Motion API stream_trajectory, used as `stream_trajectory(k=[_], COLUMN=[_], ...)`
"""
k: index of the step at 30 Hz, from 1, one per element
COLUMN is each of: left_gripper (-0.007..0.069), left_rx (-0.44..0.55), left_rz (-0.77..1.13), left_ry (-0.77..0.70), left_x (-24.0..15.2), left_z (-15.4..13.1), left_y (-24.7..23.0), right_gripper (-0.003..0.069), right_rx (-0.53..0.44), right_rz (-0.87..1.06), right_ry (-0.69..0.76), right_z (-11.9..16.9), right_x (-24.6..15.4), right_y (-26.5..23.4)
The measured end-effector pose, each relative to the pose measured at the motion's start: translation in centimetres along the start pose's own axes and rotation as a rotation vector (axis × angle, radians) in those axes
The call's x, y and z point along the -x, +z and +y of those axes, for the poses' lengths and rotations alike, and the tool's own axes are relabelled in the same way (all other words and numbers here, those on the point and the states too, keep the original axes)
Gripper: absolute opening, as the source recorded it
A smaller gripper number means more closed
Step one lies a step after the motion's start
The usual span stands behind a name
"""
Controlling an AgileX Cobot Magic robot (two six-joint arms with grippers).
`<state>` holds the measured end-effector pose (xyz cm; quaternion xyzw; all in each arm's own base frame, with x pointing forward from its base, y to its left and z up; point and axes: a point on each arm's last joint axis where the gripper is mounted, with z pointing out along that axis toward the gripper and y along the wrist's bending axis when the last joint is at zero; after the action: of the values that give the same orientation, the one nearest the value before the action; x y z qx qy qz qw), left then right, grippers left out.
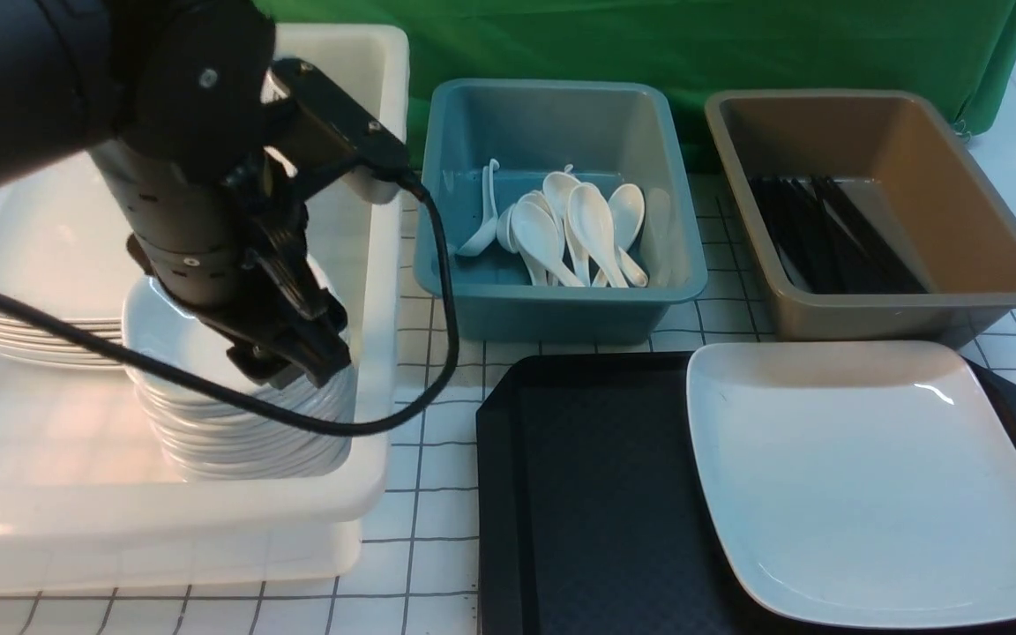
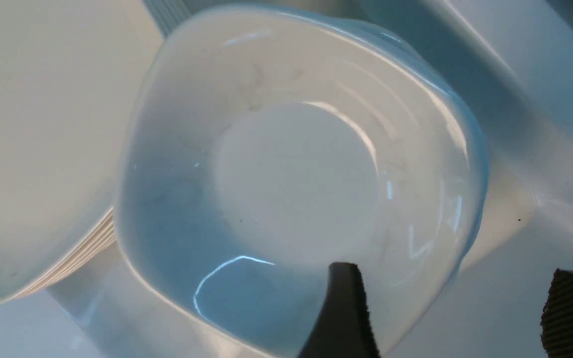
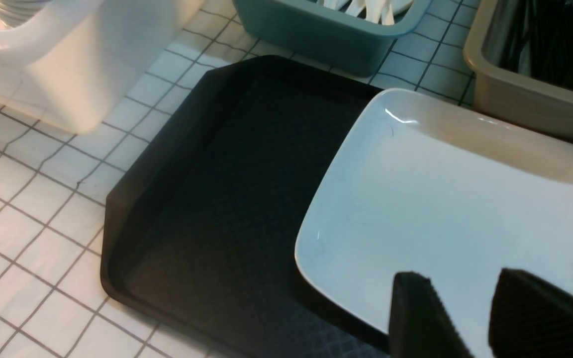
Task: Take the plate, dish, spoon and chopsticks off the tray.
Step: Use the left arm to put the small plate into the large storage box on the left, then use the left arm to grab a plate from the dinner plate
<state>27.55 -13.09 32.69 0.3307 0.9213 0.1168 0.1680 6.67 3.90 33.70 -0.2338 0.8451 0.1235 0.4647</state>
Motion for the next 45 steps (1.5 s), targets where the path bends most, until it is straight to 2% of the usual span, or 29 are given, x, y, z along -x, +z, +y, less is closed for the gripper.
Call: stream_trajectory(k=[4,7,11,12,14,17,18,19,20,22,24,30,33,35,38,39,42,45], left_gripper=[0.0476,0.0452,0.0375,0.0365,0.0278,0.0151,0.0151,0.0081,0.0046,0.0011,-0.0004,0.0006,0.0053,0.0073,0.0162,0.0167,0.0262,0.0337], left_rx=[-0.02,-0.109,-0.321,-0.333,-0.485,-0.611,-0.619,-0.669,-0.701,-0.747,-0.783,-0.874,-0.893,-0.892,-0.836,-0.83,-0.769,-0.749], left_rz=[-0.07,-0.114,-0.146,-0.147,-0.198,-0.282,-0.292,-0.323,-0.337,-0.342,-0.296,-0.123,-0.032,-0.011,0.058,0.067,0.091,0.068], left_ry=[-0.056,-0.113,-0.185,-0.189,-0.247,-0.327,-0.333,-0.378,-0.407,-0.444,-0.451,-0.441,-0.447,-0.452,-0.474,-0.476,-0.508,-0.561], left_x=[-1.0,-1.4,-1.4,-1.4,-0.7,0.2,0.3,0.6,0.8,1.2,1.7,3.7,5.2,5.7,6.7,6.7,7.5,8.4], left_z=[0.2,-0.4,-2.1,-2.2,-3.3,-4.3,-4.3,-4.7,-5.1,-5.8,-7.3,-12.5,-15.2,-16.0,-18.1,-18.2,-19.5,-20.1], left_y=[-2.4,-3.7,-4.7,-4.7,-5.3,-5.3,-5.4,-5.0,-4.7,-3.7,-2.1,2.1,4.9,5.5,8.1,8.4,9.9,11.1], right_gripper=[0.0239,0.0239,0.0235,0.0234,0.0202,0.013,0.0125,0.0083,0.0059,0.0018,0.0008,0.0006,0.0006,0.0006,0.0006,0.0006,0.0006,0.0006], right_rx=[0.0,0.0,-0.001,-0.001,-0.001,-0.01,-0.01,-0.026,-0.029,-0.048,-0.067,-0.114,-0.14,-0.145,-0.147,-0.147,-0.148,-0.148], right_rz=[0.0,-0.002,-0.003,-0.003,-0.003,0.007,0.009,0.021,0.031,0.054,0.073,0.093,0.104,0.106,0.108,0.108,0.108,0.108], right_ry=[0.0,0.0,0.0,0.0,0.0,-0.009,-0.009,-0.02,-0.027,-0.042,-0.058,-0.092,-0.11,-0.114,-0.116,-0.116,-0.117,-0.117], right_z=[0.0,0.0,0.0,0.0,0.0,-0.1,-0.1,-0.2,-0.3,-0.4,-0.6,-1.1,-1.3,-1.4,-1.4,-1.4,-1.4,-1.4], right_x=[0.0,0.0,0.0,0.0,0.0,-0.1,-0.1,-0.2,-0.3,-0.5,-0.6,-0.8,-0.9,-0.9,-0.9,-0.9,-0.9,-0.9], right_y=[0.0,0.0,0.0,0.0,0.0,0.0,0.0,0.0,0.0,0.0,0.0,-0.1,-0.1,-0.1,-0.2,-0.2,-0.2,-0.2])
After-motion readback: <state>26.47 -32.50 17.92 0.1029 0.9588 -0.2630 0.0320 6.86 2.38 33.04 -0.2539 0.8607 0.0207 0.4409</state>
